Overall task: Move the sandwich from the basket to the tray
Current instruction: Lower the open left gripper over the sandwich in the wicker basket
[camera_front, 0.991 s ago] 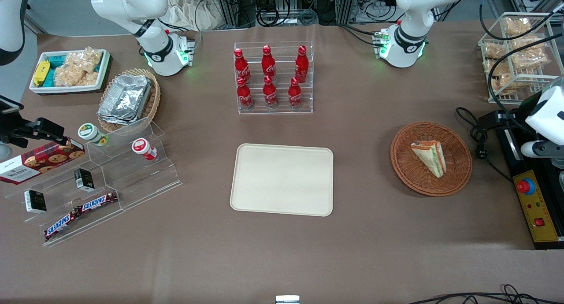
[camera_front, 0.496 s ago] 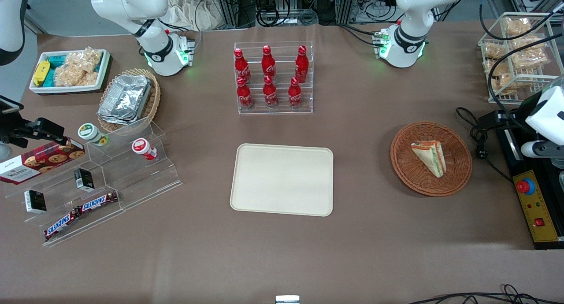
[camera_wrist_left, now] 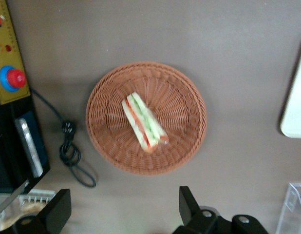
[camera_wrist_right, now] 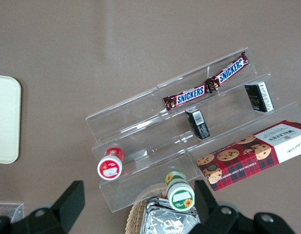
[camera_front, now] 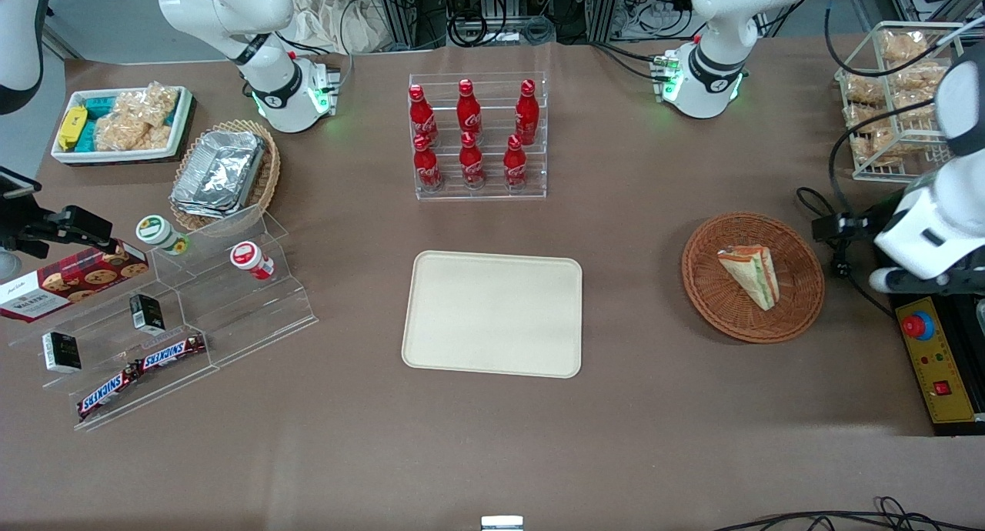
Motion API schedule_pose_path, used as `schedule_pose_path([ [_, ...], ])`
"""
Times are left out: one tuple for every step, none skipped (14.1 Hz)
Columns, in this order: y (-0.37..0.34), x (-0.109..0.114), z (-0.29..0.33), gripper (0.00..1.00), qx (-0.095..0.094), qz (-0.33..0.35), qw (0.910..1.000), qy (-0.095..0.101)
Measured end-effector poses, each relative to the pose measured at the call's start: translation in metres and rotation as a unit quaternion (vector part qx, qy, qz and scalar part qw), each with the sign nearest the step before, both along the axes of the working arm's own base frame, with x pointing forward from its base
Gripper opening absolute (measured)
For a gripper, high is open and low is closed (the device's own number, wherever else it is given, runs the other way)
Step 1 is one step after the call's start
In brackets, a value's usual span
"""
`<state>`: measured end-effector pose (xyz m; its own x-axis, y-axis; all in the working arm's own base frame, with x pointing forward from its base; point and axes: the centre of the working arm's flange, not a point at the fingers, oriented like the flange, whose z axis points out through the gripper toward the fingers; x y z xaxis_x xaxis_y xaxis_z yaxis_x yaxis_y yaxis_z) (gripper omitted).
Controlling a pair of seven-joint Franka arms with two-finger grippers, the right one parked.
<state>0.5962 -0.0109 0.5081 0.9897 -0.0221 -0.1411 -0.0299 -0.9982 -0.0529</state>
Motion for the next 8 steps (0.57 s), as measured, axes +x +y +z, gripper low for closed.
schedule_pose_path([
  [0.002,-0.005,-0.023,0.99,0.002,0.002,1.0000,-0.009],
  [0.005,-0.011,-0.047,0.99,0.003,0.006,0.9999,-0.016],
  [0.007,-0.017,-0.067,0.99,0.003,0.010,0.9998,-0.017],
  [0.009,-0.020,-0.085,0.99,0.002,0.018,0.9997,-0.017],
  [0.009,-0.022,-0.101,0.99,0.002,0.030,0.9994,-0.018],
  [0.009,-0.022,-0.115,0.99,0.000,0.045,0.9987,-0.023],
  [0.009,-0.021,-0.131,0.99,-0.002,0.063,0.9976,-0.028],
  [0.008,-0.020,-0.149,0.99,-0.004,0.086,0.9958,-0.032],
])
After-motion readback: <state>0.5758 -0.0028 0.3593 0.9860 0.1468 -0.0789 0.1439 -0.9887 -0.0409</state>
